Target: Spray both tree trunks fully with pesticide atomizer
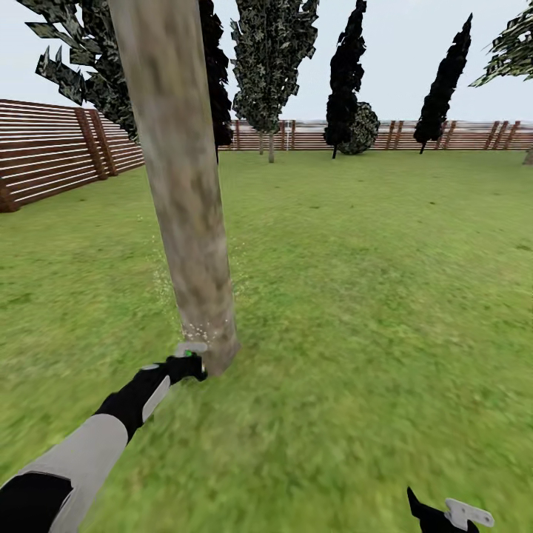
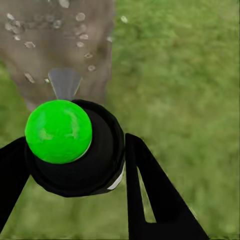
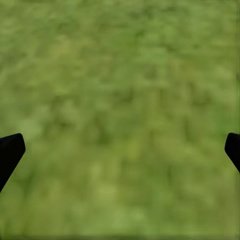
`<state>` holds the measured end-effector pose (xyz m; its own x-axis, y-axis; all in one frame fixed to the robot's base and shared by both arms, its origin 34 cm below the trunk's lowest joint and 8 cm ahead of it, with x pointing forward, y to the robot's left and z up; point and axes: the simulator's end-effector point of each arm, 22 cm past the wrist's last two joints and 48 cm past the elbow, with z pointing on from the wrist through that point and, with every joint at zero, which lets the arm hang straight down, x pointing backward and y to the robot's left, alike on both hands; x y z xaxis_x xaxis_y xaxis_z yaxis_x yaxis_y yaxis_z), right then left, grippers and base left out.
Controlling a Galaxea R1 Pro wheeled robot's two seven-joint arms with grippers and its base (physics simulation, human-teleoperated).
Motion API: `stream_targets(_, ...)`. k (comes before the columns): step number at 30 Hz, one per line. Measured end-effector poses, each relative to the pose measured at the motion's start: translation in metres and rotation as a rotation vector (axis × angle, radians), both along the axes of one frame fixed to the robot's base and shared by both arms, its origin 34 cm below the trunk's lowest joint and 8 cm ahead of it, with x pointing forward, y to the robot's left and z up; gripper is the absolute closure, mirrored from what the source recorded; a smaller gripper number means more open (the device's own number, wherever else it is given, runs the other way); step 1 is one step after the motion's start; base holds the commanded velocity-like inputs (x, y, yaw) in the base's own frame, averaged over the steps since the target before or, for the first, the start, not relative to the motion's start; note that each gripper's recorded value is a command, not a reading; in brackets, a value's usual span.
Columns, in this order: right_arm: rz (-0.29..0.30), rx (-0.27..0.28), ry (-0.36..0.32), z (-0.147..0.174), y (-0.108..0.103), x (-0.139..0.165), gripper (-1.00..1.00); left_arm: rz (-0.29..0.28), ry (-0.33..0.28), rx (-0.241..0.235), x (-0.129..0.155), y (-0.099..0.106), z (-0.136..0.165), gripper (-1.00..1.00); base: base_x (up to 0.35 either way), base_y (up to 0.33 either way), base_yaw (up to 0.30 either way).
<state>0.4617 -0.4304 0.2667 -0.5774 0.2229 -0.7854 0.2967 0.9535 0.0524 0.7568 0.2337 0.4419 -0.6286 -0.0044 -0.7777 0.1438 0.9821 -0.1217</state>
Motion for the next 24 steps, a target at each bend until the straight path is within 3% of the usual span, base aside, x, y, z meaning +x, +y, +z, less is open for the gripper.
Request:
stream_targets(1,0.001,0.0,0.0,0.0,0.0,0.0,-1.0,-0.007,0.006,0.011,-0.001,0.022,0.0,1.0,0.0,0.0,0.0)
stream_targets(2,0.0,0.0,0.0,0.0,0.0,0.0,-1.0,-0.033,0.019,0.006,-0.001,0.03,0.004,1.0,0.0,0.0,0.0)
stream_targets(4,0.0,0.0,0.0,0.0,0.0,0.0,-1.0,-0.046,0.124,0.03,-0.003,0.046,0.007,1.0,0.0,0.0,0.0)
stream_targets(6,0.0,0.0,0.0,0.0,0.0,0.0,-1.0,-0.057,0.153,0.023,0.004,0.039,0.022,1.0,0.0,0.0,0.0)
stream_targets(9,0.0,0.0,0.0,0.0,0.0,0.0,-1.0,-0.107,0.181,-0.01,0.012,-0.002,0.06,1.0,0.0,0.0,0.0)
stream_targets(11,0.0,-0.001,0.0,0.0,0.0,0.0,-1.0,-0.103,0.179,0.011,0.013,0.006,0.064,1.0,0.0,0.0,0.0)
stream_targets(12,0.0,-0.001,0.0,0.0,-0.001,0.0,-1.0,-0.087,0.183,0.032,0.012,0.023,0.063,1.0,0.0,0.0,0.0)
stream_targets(14,0.0,0.0,0.001,0.0,0.0,0.0,-1.0,-0.031,0.191,0.087,0.01,0.079,0.063,1.0,0.0,0.0,0.0)
stream_targets(15,0.0,0.0,0.001,0.0,0.0,0.0,-1.0,-0.028,0.193,0.075,0.009,0.082,0.064,1.0,0.0,0.0,0.0)
stream_targets(16,0.0,0.0,0.001,0.0,0.0,0.0,-1.0,-0.037,0.194,0.063,0.008,0.078,0.064,1.0,0.0,0.0,0.0)
stream_targets(17,-0.001,-0.001,0.0,0.0,-0.001,0.0,-1.0,-0.078,0.197,0.052,0.008,0.056,0.063,1.0,0.0,0.0,0.0)
stream_targets(18,-0.001,-0.001,0.0,0.0,-0.001,0.0,-1.0,-0.14,0.233,0.065,0.0,0.02,0.054,1.0,0.0,0.0,0.0)
stream_targets(19,-0.002,-0.001,0.0,0.0,-0.001,0.0,-1.0,-0.175,0.244,0.037,-0.004,-0.008,0.053,1.0,0.0,0.0,0.0)
stream_targets(21,-0.002,-0.002,0.0,0.0,-0.001,0.0,-1.0,-0.177,0.246,0.057,-0.004,-0.005,0.053,1.0,0.0,0.0,0.0)
stream_targets(24,-0.002,-0.002,0.0,0.0,-0.001,0.0,-1.0,-0.126,0.254,0.098,-0.005,0.042,0.052,1.0,0.0,0.0,0.0)
